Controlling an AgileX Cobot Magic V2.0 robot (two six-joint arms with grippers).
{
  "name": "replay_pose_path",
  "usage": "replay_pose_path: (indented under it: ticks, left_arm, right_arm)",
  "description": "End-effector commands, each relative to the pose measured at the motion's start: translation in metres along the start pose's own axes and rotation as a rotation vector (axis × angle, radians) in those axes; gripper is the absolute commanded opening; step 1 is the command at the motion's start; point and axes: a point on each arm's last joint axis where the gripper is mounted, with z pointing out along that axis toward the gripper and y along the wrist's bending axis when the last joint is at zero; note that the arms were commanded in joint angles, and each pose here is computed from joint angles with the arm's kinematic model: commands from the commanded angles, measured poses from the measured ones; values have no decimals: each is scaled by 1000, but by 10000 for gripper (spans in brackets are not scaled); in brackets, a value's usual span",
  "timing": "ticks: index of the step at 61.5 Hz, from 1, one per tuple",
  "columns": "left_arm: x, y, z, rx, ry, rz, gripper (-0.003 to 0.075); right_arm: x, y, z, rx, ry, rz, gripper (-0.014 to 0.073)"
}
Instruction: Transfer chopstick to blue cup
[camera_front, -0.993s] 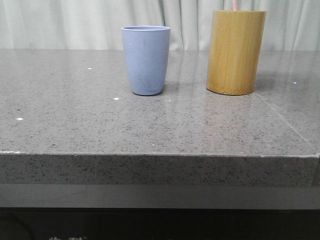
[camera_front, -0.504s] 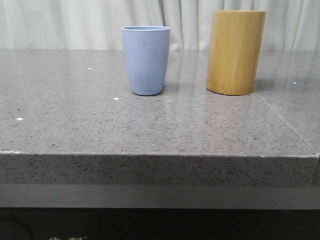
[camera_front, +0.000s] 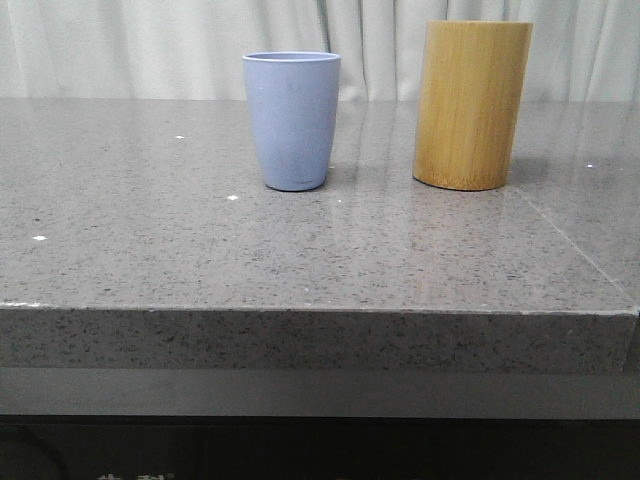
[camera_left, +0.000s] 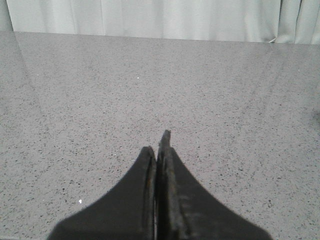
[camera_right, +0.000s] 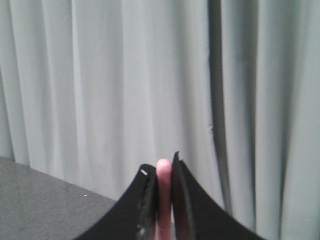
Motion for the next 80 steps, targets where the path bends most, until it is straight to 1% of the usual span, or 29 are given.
replay_pose_path:
  ticks: [1, 8, 13, 46, 59, 71, 75, 80]
  left_arm:
    - [-16, 0, -3, 1, -106, -9, -19]
    - [-16, 0, -3, 1, -106, -9, -19]
    - [-16, 0, -3, 1, -106, -9, -19]
    - [-16, 0, -3, 1, -106, -9, -19]
    - [-16, 0, -3, 1, -106, -9, -19]
    - [-16, 0, -3, 1, -106, -9, -19]
    - [-16, 0, -3, 1, -106, -9, -19]
    - [-16, 0, -3, 1, -106, -9, -19]
  right_arm:
    - [-15, 16, 3, -46, -131, 10, 76]
    - [7, 34, 21, -96, -105, 22, 76]
    - [21, 42, 30, -112, -80, 22, 76]
    - [88, 46, 66, -113, 123, 8, 76]
    - [101, 46, 68, -115, 212, 3, 79]
    - [105, 47, 69, -115, 236, 1, 83]
    - [107, 47, 69, -115, 240, 1, 106]
    - [108, 47, 70, -115, 244, 1, 181]
